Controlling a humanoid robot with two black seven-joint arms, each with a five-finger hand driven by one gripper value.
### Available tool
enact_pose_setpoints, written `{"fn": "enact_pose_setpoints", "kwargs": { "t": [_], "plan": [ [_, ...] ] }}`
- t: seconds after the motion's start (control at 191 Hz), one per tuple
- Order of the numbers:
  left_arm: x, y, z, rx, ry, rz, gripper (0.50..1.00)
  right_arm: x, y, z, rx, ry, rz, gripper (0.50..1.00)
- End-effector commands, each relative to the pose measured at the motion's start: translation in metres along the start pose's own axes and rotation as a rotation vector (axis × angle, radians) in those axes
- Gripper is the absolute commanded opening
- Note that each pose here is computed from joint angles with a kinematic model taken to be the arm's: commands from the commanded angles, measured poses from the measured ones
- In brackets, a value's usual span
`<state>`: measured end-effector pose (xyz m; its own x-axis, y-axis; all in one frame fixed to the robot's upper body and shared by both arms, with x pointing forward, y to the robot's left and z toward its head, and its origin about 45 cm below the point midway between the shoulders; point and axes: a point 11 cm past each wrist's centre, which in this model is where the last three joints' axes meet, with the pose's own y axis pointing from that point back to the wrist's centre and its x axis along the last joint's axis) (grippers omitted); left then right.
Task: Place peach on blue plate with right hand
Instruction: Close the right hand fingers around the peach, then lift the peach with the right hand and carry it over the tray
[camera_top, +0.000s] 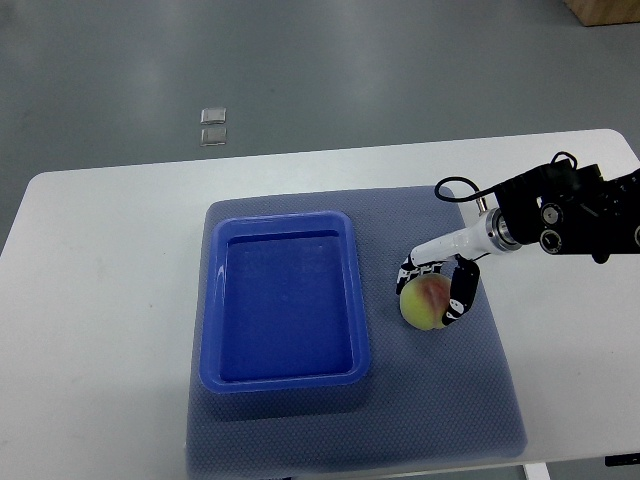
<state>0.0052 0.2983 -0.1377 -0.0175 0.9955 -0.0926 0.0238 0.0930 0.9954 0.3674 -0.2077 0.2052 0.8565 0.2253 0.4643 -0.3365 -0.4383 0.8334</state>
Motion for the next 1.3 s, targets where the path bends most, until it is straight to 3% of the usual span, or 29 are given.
{"fn": "enact_pose_setpoints", "kwargs": {
  "t": [0.0, 0.052, 0.105, 0.11, 0.435, 0.603, 0.766, 0.771, 0.849, 0.897, 0.902, 0.912, 0.981, 1.033, 1.038, 1.138, 1.295],
  "plan": [
    [0.002, 0.000, -0.001, 0.001, -0.001, 0.007, 1.000, 0.010, 0.012, 0.008, -0.016, -0.015, 0.037, 0.519],
    [0.002, 0.000, 0.000, 0.000, 0.000, 0.007, 1.000, 0.033, 0.027, 0.002, -0.010, -0.003, 0.090, 0.500],
    [0.002, 0.000, 0.000, 0.000, 0.000, 0.007, 1.000, 0.033, 0.027, 0.002, -0.010, -0.003, 0.090, 0.500],
    [0.002, 0.000, -0.001, 0.001, 0.001, 0.007, 1.000, 0.056, 0.046, -0.008, 0.003, 0.014, 0.142, 0.500],
    [0.002, 0.000, -0.001, 0.001, 0.001, 0.007, 1.000, 0.148, 0.176, -0.056, 0.011, 0.118, 0.295, 0.500],
    [0.002, 0.000, 0.000, 0.000, -0.001, 0.007, 1.000, 0.158, 0.193, -0.068, 0.008, 0.150, 0.313, 0.500],
    [0.002, 0.000, 0.000, 0.001, -0.006, 0.006, 1.000, 0.162, 0.170, -0.090, 0.023, 0.202, 0.301, 0.500],
    [0.002, 0.000, 0.000, 0.001, -0.006, 0.004, 1.000, 0.166, 0.156, -0.103, 0.032, 0.230, 0.304, 0.500],
    [0.002, 0.000, 0.000, 0.001, -0.006, 0.004, 1.000, 0.168, 0.128, -0.121, 0.060, 0.246, 0.296, 0.500],
    [0.002, 0.000, 0.000, 0.001, -0.006, 0.004, 1.000, 0.168, 0.128, -0.121, 0.060, 0.246, 0.296, 0.500],
    [0.001, 0.000, -0.001, 0.003, -0.007, 0.003, 1.000, 0.170, 0.104, -0.135, 0.078, 0.253, 0.290, 0.500],
    [0.001, 0.000, -0.001, 0.003, -0.007, 0.001, 1.000, 0.170, 0.098, -0.138, 0.081, 0.254, 0.290, 0.500],
    [-0.001, 0.000, 0.000, 0.002, -0.008, -0.005, 1.000, 0.168, 0.066, -0.156, 0.099, 0.272, 0.267, 0.500],
    [-0.001, 0.000, 0.000, 0.002, -0.008, -0.005, 1.000, 0.168, 0.066, -0.156, 0.099, 0.272, 0.267, 0.500],
    [-0.003, 0.000, -0.001, 0.003, -0.010, -0.011, 1.000, 0.165, 0.040, -0.170, 0.119, 0.280, 0.248, 0.500],
    [-0.004, 0.000, 0.000, 0.002, -0.011, -0.018, 1.000, 0.156, -0.004, -0.190, 0.153, 0.269, 0.226, 0.500],
    [-0.005, 0.000, 0.000, 0.002, -0.011, -0.021, 1.000, 0.156, -0.025, -0.145, 0.098, 0.165, 0.254, 0.500]
  ]
}}
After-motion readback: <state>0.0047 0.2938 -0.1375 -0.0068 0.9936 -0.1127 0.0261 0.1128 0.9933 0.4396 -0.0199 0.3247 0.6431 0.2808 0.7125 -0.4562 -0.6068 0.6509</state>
